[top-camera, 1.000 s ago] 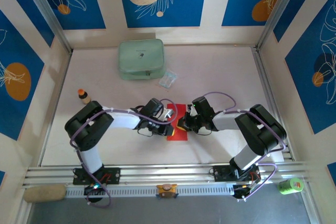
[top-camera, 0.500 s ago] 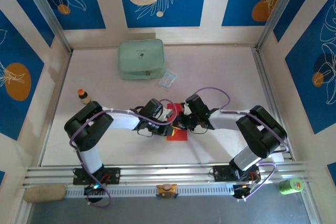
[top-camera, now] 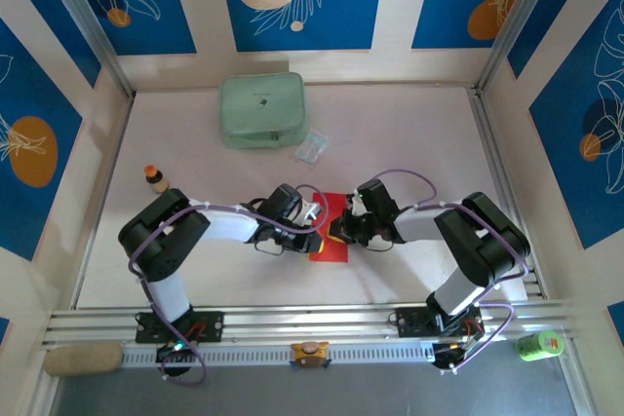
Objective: Fold a paper plane with a square sheet of paper (pick it up from the middle)
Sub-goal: Fold the triangle a second time at the center of the table.
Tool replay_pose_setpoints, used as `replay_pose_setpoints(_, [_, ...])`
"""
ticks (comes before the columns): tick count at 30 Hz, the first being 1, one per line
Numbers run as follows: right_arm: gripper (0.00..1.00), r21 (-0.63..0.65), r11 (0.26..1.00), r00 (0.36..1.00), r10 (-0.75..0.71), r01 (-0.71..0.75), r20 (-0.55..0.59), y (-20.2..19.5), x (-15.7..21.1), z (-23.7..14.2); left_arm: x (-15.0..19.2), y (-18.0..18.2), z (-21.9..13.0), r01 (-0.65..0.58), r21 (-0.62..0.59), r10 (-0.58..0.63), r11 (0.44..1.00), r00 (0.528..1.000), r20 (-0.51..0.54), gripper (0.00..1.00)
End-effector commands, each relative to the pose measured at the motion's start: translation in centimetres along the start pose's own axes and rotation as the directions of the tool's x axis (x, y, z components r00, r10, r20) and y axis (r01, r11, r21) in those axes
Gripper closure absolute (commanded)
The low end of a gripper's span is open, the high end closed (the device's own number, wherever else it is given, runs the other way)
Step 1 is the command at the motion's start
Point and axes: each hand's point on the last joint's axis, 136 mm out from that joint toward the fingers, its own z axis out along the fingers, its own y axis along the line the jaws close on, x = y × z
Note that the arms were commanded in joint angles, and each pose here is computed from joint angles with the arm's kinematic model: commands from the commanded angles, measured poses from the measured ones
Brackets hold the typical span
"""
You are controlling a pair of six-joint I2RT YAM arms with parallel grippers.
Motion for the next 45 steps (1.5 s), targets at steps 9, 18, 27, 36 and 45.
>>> replay_pose_setpoints(9, [0.99,0.003,0.999,0.994,0.047,-0.048,0.104,-2.6,-2.7,-2.0,3.5,3.3,0.4,0.056,-0.115,-0.066,0.992,0.994,-0.088,1.00])
replay_pose_setpoints(18, [0.97,-0.023,1.000,0.988,0.024,-0.021,0.150,-0.2,-4.0,-4.1,3.3,3.1,0.3,0.052,-0.111,-0.062,0.992,0.995,-0.084,1.00])
replay_pose_setpoints(27, [0.97,-0.009,1.000,0.998,-0.001,0.001,0.061,0.7,-1.2,-2.2,2.6,2.5,0.2,0.045,-0.097,-0.052,0.994,0.996,-0.069,1.00])
replay_pose_setpoints(36, [1.00,0.092,0.992,0.995,0.087,-0.091,0.048,-3.2,-0.7,-1.1,-0.1,-0.8,-1.1,-0.003,-0.029,0.003,1.000,1.000,-0.013,0.98])
replay_pose_setpoints(45, [1.00,0.094,0.991,0.995,0.089,-0.093,0.038,-3.2,-0.6,-1.0,-3.1,-3.7,-0.3,-0.029,0.073,0.029,0.997,1.000,-0.006,0.96])
